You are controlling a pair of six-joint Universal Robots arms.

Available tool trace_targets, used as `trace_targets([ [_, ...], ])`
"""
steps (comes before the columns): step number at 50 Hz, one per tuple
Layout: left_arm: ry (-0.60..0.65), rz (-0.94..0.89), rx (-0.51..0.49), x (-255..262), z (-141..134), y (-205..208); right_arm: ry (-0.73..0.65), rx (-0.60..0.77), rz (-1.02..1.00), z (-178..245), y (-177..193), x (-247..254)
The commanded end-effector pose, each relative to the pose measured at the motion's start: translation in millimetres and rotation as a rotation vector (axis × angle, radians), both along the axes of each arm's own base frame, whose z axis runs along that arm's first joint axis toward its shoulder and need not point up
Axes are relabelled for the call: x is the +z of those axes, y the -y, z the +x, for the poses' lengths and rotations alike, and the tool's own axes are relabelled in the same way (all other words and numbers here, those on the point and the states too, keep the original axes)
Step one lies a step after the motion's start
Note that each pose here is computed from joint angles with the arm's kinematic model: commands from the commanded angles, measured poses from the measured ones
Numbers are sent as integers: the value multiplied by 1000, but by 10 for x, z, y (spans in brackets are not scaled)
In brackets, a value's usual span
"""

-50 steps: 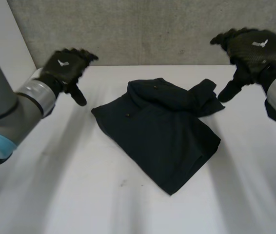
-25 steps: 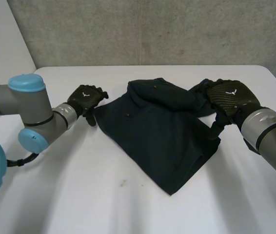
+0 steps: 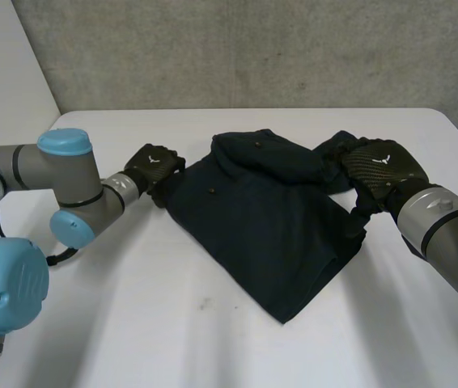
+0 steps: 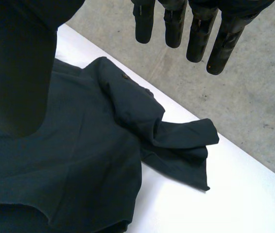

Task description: Fold the shorts.

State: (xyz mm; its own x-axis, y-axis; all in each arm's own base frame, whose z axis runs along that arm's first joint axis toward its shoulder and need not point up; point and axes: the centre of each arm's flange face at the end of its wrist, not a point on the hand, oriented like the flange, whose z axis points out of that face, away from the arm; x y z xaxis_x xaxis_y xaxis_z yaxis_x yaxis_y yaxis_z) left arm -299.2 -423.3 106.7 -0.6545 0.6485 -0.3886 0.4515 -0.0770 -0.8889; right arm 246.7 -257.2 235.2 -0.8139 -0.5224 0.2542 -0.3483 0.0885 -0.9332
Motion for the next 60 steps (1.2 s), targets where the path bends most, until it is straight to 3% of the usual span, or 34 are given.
trace_targets([
  [1,-5,-6,-19,-29,-59,3,-6,1,15,6,10,-57],
  [21,-17,1,-62,-98,-183,-11,-16,0,37,9,35,-138],
  [27,-9,-21,-6,-14,-139,36,-16,0,37,9,35,-138],
  [31,-14,-76,99,288,-44,107,-16,0,36,9,34,-133],
  [36,-159,-148,242,997,230,153,-16,1,36,12,26,-132],
  [43,-399,-373,321,2039,650,37,-13,2,35,8,11,-124],
  [47,-472,-522,366,2564,934,-27,-12,2,32,7,10,-110],
  [54,-526,-524,274,2763,807,-194,-12,1,33,9,7,-110],
  [60,-545,-348,-31,2473,34,-630,-13,-13,27,-9,6,-94],
])
